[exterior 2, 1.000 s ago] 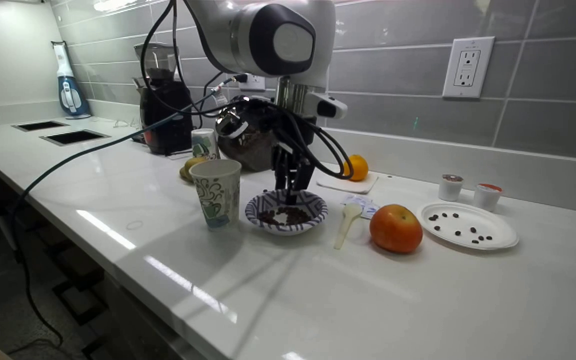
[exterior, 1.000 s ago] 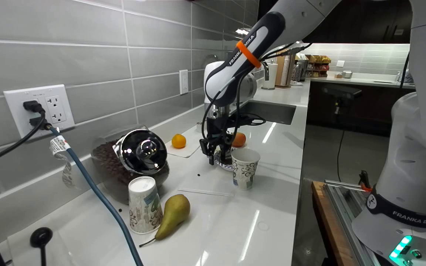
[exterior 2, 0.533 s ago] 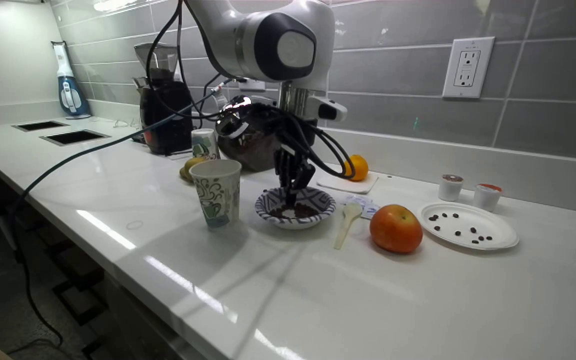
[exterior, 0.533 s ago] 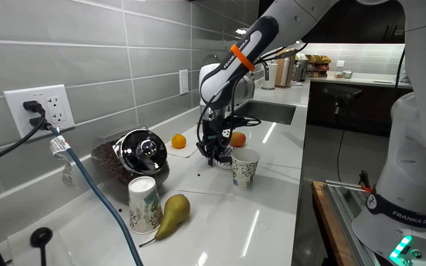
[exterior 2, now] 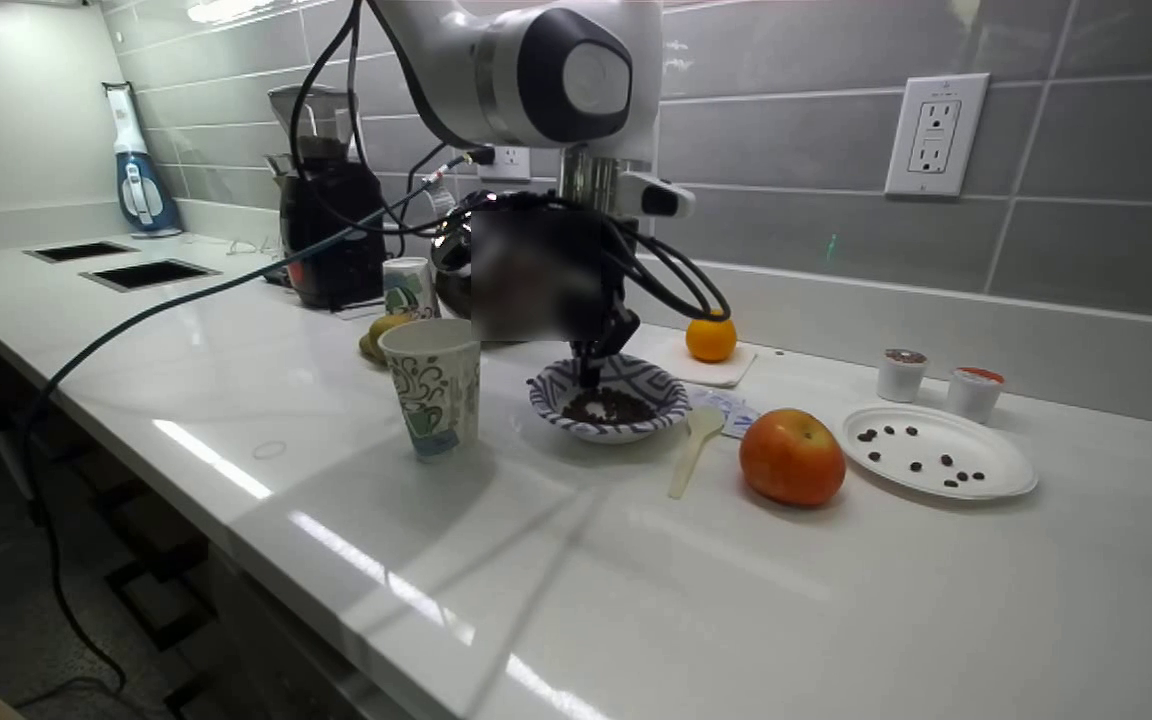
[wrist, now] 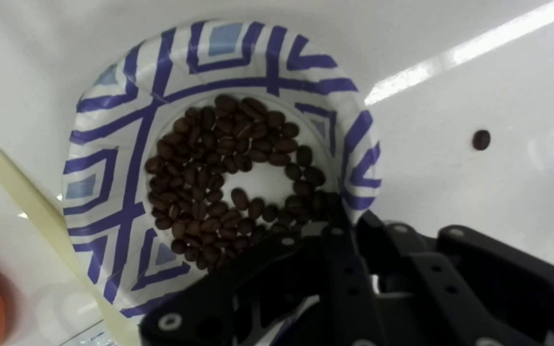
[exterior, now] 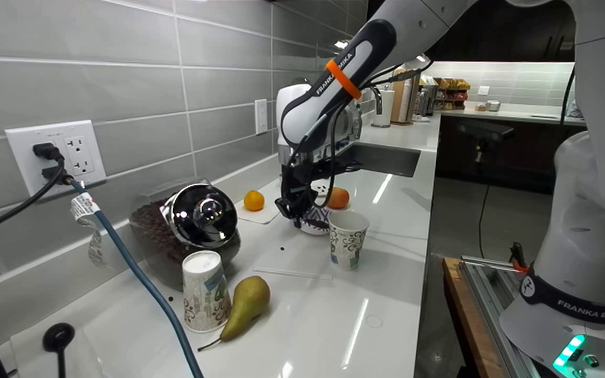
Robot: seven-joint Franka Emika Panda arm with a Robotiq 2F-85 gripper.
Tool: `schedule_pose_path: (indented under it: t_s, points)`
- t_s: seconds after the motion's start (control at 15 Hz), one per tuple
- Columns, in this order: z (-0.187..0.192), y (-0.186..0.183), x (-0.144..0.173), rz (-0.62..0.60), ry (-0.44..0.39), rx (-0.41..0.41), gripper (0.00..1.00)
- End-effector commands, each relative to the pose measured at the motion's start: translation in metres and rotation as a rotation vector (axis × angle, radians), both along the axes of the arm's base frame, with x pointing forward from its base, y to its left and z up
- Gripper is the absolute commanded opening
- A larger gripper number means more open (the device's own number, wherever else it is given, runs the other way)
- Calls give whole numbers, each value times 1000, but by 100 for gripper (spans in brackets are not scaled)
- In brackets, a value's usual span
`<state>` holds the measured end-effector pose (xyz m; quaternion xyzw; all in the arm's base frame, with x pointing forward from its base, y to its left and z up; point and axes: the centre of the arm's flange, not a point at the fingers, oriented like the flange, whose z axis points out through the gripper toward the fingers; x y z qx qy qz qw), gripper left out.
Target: Move the bowl backwards, then move the white plate to the left
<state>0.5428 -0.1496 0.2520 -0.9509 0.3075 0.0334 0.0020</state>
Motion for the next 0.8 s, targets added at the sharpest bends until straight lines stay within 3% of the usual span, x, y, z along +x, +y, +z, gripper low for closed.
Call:
schedule_pose_path:
  t_s: [0.0, 0.73]
  points:
    - [0, 3, 22, 52, 30, -32, 1]
    - [-10, 56, 86, 361, 176, -164, 1]
